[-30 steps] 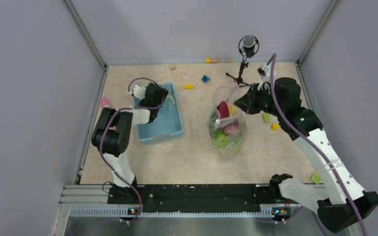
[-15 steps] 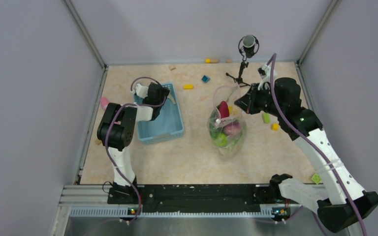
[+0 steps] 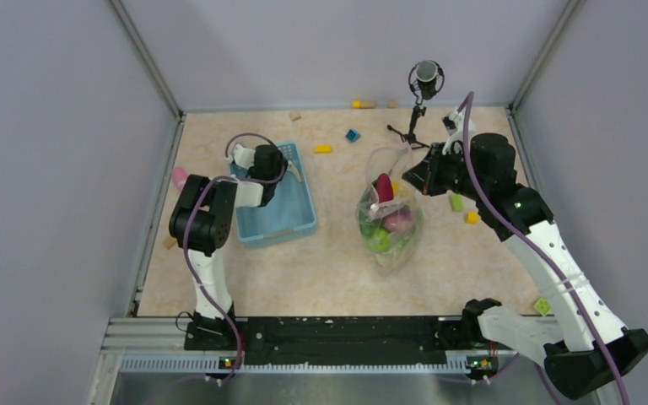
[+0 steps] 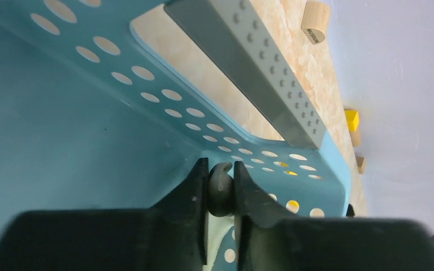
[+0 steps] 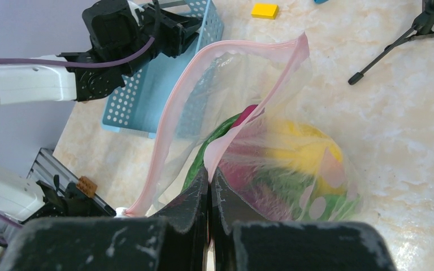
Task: Place the food in the zip-top bag and seal the zipper
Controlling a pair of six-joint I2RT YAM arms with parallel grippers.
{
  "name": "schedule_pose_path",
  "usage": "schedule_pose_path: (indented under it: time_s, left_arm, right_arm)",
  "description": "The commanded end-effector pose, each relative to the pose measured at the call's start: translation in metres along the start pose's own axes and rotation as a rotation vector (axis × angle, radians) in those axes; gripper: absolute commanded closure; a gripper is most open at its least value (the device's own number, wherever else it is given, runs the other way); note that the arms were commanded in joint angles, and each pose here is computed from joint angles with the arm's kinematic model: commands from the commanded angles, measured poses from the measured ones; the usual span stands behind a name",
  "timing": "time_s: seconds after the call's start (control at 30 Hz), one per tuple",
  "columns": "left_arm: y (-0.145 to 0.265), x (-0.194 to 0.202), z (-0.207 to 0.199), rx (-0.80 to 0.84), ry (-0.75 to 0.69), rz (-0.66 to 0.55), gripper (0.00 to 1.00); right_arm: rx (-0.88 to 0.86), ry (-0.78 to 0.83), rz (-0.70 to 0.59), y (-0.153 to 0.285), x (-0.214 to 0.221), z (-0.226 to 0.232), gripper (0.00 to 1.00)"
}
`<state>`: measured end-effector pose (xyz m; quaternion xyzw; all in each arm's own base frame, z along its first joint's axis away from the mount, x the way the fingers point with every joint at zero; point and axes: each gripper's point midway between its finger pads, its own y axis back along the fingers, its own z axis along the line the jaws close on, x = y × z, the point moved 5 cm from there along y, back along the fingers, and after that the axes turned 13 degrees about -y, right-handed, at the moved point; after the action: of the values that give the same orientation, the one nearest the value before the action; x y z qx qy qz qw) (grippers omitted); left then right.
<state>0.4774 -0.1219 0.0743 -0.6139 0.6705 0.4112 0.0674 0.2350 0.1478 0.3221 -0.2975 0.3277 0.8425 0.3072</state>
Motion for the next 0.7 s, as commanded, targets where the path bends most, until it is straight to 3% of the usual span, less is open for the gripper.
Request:
schedule_pose_path:
  time_s: [0.0, 0.07, 0.47, 0.57, 0.67]
  left_arm:
    - [0.003, -0.011, -0.014, 0.042, 0.0, -0.015, 0.92]
    - [0.01, -0.015, -0.017, 0.047, -0.002, -0.013, 1.0]
    - [0.108, -0.066, -0.038, 0.141, -0.065, -0.102, 1.0]
    - [0.137, -0.076, -0.056, 0.258, -0.147, -0.101, 1.0]
    - [0.172, -0.079, -0.094, 0.524, -0.277, -0.049, 1.0]
  right_arm:
    - [-0.001, 0.024, -0.03, 0.003, -0.005, 0.0, 1.0]
    - [-0.002, 0.024, -0.03, 0.003, -0.004, 0.0, 1.0]
    - [-0.027, 0.026, -0.018, 0.005, -0.002, 0.003, 1.0]
    - [-0.038, 0.025, -0.01, 0.004, -0.001, 0.005, 1.0]
    - [-0.052, 0.028, 0.005, 0.004, 0.0, 0.006, 1.0]
